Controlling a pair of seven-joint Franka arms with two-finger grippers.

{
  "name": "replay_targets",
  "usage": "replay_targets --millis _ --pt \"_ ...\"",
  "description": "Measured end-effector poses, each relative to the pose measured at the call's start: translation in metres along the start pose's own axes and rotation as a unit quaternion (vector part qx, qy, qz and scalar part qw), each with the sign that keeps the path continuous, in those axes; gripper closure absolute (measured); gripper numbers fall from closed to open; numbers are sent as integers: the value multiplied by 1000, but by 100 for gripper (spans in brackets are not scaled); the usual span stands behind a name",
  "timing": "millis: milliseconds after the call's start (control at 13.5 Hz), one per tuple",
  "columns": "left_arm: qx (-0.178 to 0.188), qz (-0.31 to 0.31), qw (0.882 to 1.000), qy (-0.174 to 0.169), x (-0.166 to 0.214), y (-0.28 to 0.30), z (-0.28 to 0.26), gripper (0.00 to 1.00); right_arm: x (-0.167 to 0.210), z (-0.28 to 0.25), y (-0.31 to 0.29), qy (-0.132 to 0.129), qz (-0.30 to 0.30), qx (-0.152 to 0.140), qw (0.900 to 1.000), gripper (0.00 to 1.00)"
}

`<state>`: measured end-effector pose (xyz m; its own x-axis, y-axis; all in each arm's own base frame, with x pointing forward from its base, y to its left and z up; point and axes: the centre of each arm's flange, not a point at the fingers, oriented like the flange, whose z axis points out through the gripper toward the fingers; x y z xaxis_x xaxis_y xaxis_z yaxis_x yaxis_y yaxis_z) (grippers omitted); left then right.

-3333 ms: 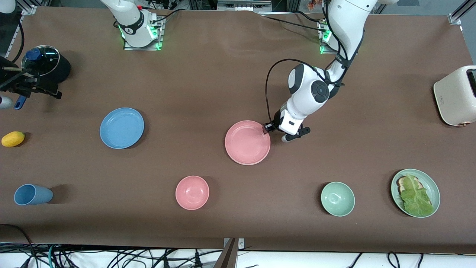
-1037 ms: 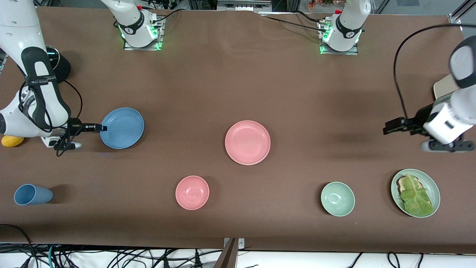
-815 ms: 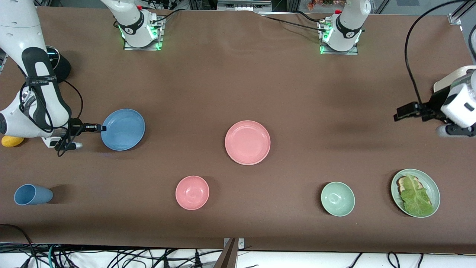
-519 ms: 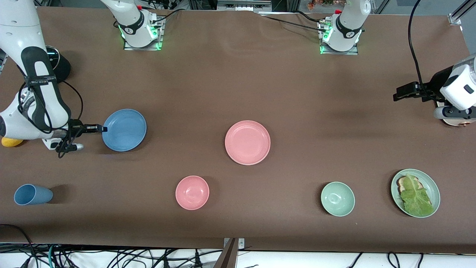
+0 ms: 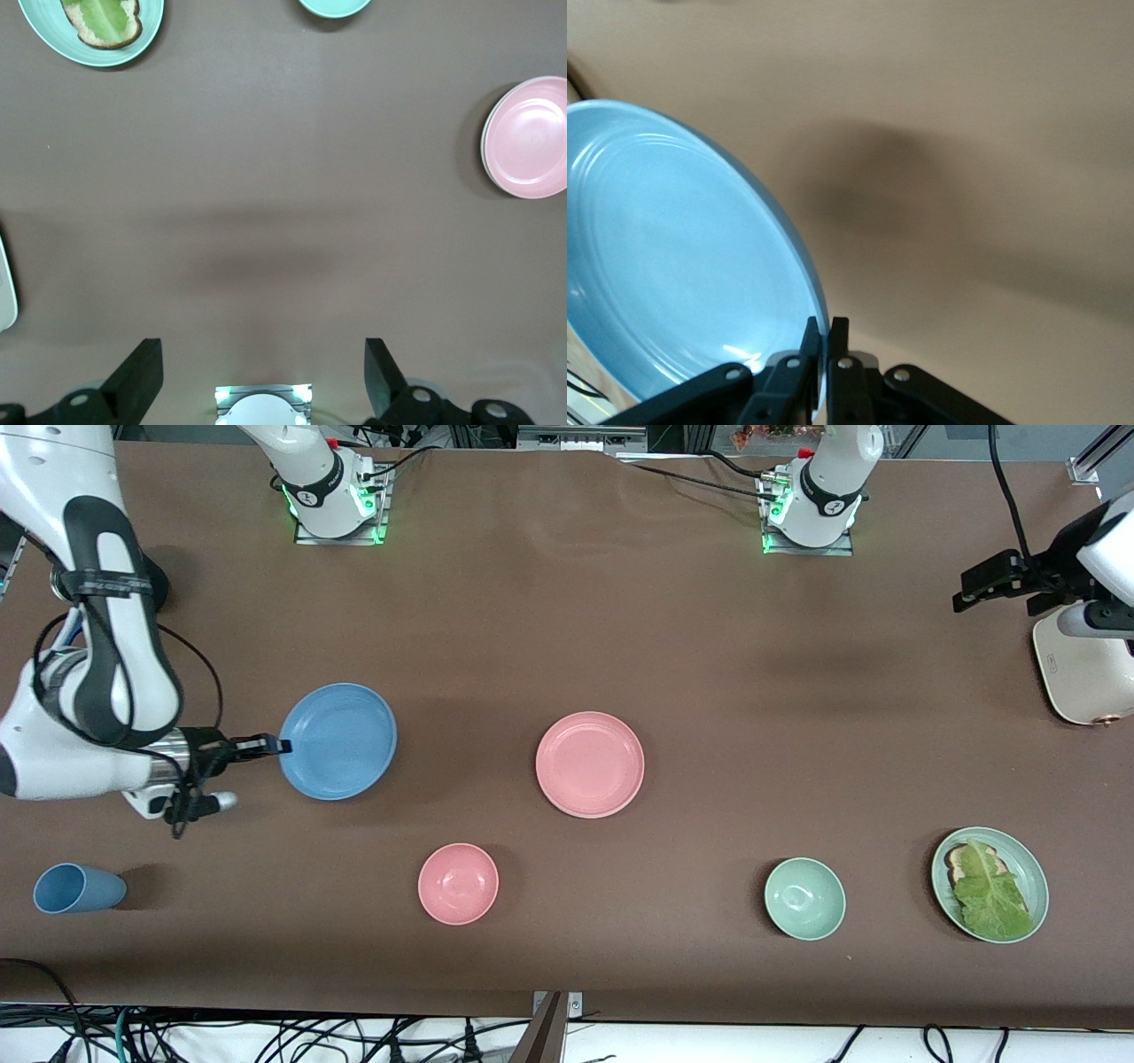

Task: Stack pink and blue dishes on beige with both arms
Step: 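Slide the blue plate with the right gripper onto the pink plate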

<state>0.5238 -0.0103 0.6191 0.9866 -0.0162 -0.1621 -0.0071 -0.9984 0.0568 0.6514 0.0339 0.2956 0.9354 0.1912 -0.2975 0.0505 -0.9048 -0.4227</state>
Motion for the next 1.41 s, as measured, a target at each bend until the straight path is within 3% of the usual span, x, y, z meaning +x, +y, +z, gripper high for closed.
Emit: replay_targets --millis 222,741,963,1407 --pt "5 1 1000 -6 2 0 4 0 14 38 -104 -1 47 -8 999 96" --pt "3 -5 1000 -9 5 -6 7 0 20 146 -285 80 151 -17 985 96" --pt "3 -5 1000 -12 7 -7 10 0 17 190 -317 111 136 -53 983 96" --pt "3 -5 1000 -12 7 -7 11 0 19 223 -352 134 96 -104 981 96"
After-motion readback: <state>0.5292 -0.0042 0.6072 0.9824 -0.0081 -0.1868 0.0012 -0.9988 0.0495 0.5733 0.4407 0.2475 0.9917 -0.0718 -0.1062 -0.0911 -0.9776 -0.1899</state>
